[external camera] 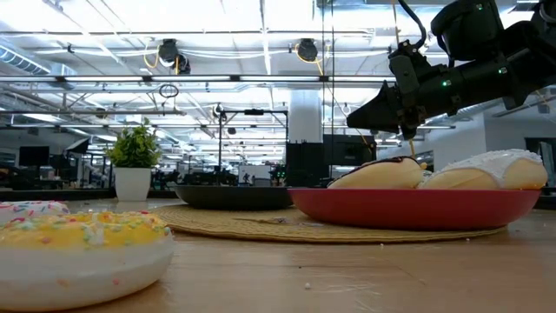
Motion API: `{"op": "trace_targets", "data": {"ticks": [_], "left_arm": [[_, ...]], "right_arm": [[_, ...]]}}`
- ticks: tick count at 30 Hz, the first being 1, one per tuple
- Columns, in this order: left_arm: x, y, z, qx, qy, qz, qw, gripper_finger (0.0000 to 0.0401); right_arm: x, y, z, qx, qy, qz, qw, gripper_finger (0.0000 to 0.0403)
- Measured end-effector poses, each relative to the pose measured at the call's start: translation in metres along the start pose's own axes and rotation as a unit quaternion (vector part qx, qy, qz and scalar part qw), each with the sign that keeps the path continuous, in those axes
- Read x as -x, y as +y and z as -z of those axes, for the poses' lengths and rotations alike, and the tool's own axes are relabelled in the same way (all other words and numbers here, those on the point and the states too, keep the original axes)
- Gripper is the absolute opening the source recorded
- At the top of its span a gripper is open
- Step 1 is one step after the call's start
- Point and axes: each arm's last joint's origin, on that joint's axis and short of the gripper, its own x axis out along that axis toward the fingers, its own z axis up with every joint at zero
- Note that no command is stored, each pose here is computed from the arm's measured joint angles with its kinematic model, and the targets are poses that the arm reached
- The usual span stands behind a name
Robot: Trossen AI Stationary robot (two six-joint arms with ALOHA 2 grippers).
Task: Pick & Place donuts
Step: Put the small white doughnut on the blue plate
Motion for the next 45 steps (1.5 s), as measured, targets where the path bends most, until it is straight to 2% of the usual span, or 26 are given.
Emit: {"op": "trace_targets", "data": {"ticks": [4, 7, 9, 12, 15, 18, 20, 25, 28, 33, 35, 37, 39, 42, 45], "left_arm": [[-0.004, -0.01, -0.012, 0.013, 0.078, -0.092, 0.993, 0.0227], [-0.01, -0.012, -0.01, 0.044, 0.169, -0.166, 0.97, 0.0227], [-0.013, -0.009, -0.005, 0.076, 0.234, -0.218, 0.944, 0.0227], [-0.016, 0.001, 0.008, 0.149, 0.323, -0.294, 0.887, 0.0227], [-0.019, 0.012, 0.024, 0.22, 0.368, -0.349, 0.833, 0.0227], [-0.023, 0.02, 0.035, 0.24, 0.386, -0.379, 0.806, 0.0227], [-0.026, 0.026, 0.039, 0.24, 0.397, -0.383, 0.799, 0.0227], [-0.028, 0.039, 0.041, 0.217, 0.406, -0.388, 0.798, 0.0227], [-0.029, 0.045, 0.039, 0.204, 0.404, -0.389, 0.802, 0.0227], [-0.03, 0.048, 0.037, 0.152, 0.429, -0.359, 0.815, 0.0227], [-0.031, 0.048, 0.037, 0.155, 0.423, -0.357, 0.819, 0.0227], [-0.034, 0.047, 0.036, 0.19, 0.403, -0.363, 0.818, 0.0227], [-0.034, 0.049, 0.035, 0.223, 0.4, -0.365, 0.811, 0.0227], [-0.031, 0.057, 0.034, 0.274, 0.413, -0.389, 0.777, 0.0227], [-0.026, 0.066, 0.035, 0.299, 0.411, -0.428, 0.747, 0.0228]], "right_arm": [[0.0, 0.0, 0.0, 0.0, 0.0, 0.0, 1.0, 0.0055], [0.0, 0.0, 0.0, 0.0, 0.0, 0.0, 1.0, 0.0055], [0.0, 0.0, 0.0, 0.0, 0.0, 0.0, 1.0, 0.0055], [0.0, 0.0, 0.0, -0.001, 0.0, 0.0, 1.0, 0.0055], [0.0, 0.0, 0.0, -0.003, 0.0, 0.0, 1.0, 0.0055], [0.0, 0.0, 0.0, -0.003, 0.0, 0.0, 1.0, 0.0055], [0.0, 0.0, 0.0, -0.003, 0.0, 0.0, 1.0, 0.0055], [0.0, 0.0, 0.0, -0.004, 0.0, 0.0, 1.0, 0.0055], [0.0, 0.0, 0.0, -0.004, 0.0, 0.0, 1.0, 0.0055], [0.0, 0.0, 0.0, -0.003, 0.0, 0.0, 1.0, 0.0055], [0.0, 0.0, 0.0, -0.003, 0.0, 0.0, 1.0, 0.0055], [0.0, 0.0, 0.0, -0.004, 0.0, 0.0, 1.0, 0.0055], [0.0, 0.0, 0.0, -0.003, 0.0, 0.0, 1.0, 0.0055], [0.0, 0.0, 0.0, -0.003, 0.0, 0.0, 1.0, 0.0055], [0.0, 0.0, 0.0, -0.003, 0.0, -0.001, 1.0, 0.0055]]}}
